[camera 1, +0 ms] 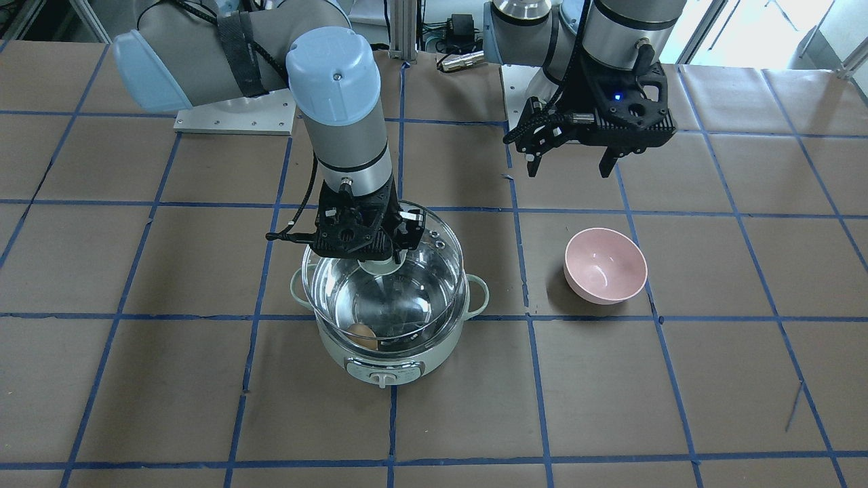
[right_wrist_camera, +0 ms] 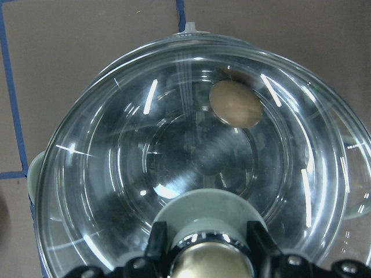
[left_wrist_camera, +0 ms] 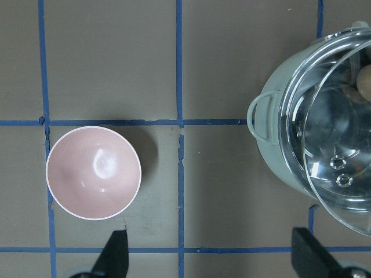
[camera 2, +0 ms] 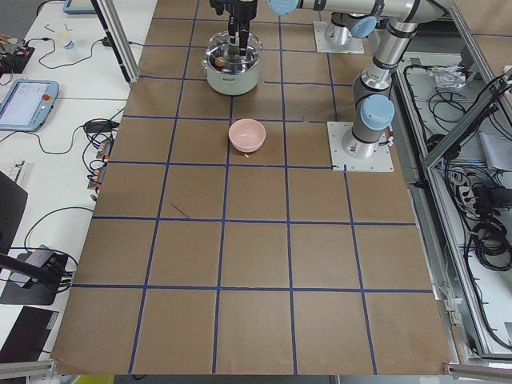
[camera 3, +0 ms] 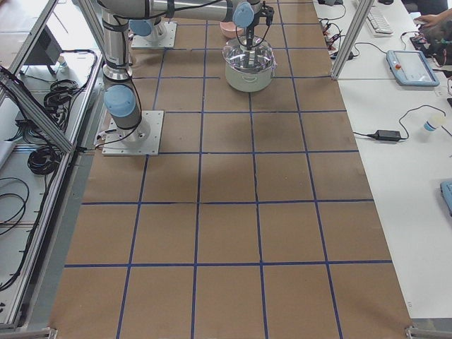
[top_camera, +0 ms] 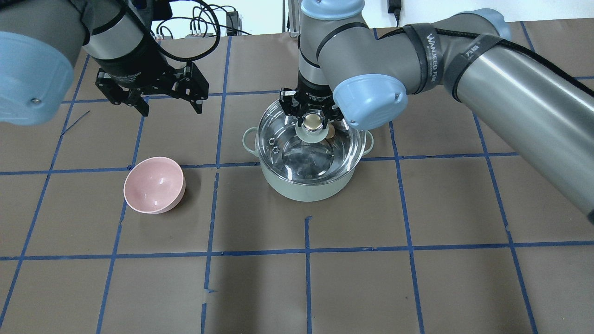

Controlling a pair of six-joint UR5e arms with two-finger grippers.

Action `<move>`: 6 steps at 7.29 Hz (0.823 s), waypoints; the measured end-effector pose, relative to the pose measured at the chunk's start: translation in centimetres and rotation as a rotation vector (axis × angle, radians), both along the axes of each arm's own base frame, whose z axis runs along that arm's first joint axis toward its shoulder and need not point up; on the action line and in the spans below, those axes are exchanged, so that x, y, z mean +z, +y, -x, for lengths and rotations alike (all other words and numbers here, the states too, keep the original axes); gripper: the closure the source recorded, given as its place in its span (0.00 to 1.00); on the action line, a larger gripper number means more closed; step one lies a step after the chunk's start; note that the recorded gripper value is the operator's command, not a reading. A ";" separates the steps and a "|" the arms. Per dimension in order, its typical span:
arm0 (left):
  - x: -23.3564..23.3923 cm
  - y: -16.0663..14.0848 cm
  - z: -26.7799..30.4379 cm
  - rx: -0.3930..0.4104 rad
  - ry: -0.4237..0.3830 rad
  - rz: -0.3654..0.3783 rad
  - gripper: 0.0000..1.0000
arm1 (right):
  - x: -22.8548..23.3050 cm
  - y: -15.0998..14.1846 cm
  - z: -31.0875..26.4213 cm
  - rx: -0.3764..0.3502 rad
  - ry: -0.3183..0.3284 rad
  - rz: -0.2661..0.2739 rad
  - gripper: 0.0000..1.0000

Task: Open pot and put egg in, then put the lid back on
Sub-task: 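Lower the glass lid onto the pot with the right gripper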

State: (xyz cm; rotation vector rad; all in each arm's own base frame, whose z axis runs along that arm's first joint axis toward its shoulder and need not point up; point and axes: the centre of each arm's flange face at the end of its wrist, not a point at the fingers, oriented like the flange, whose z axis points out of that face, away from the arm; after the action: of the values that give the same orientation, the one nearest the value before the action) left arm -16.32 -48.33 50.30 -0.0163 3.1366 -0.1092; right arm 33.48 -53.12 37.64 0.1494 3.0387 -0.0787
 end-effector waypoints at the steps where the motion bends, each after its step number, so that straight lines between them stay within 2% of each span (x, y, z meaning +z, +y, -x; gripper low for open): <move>1: 0.1 0.0 0.0 0.000 0.001 0.001 0.00 | -0.5 -0.2 -0.1 0.003 -0.001 -0.007 0.66; 5: 0.2 0.0 0.0 0.000 0.003 0.004 0.00 | -1.9 -1.3 -0.6 0.008 -0.010 0.016 0.66; 6: 0.2 0.0 0.0 0.000 0.004 0.005 0.00 | -2.0 -1.4 -0.6 0.009 -0.010 0.015 0.57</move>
State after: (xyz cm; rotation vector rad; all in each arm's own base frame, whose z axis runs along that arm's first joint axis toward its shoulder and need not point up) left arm -16.36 -48.32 50.54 -0.0161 3.1401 -0.1166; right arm 34.11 -54.47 35.63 0.1348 3.0275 -0.1004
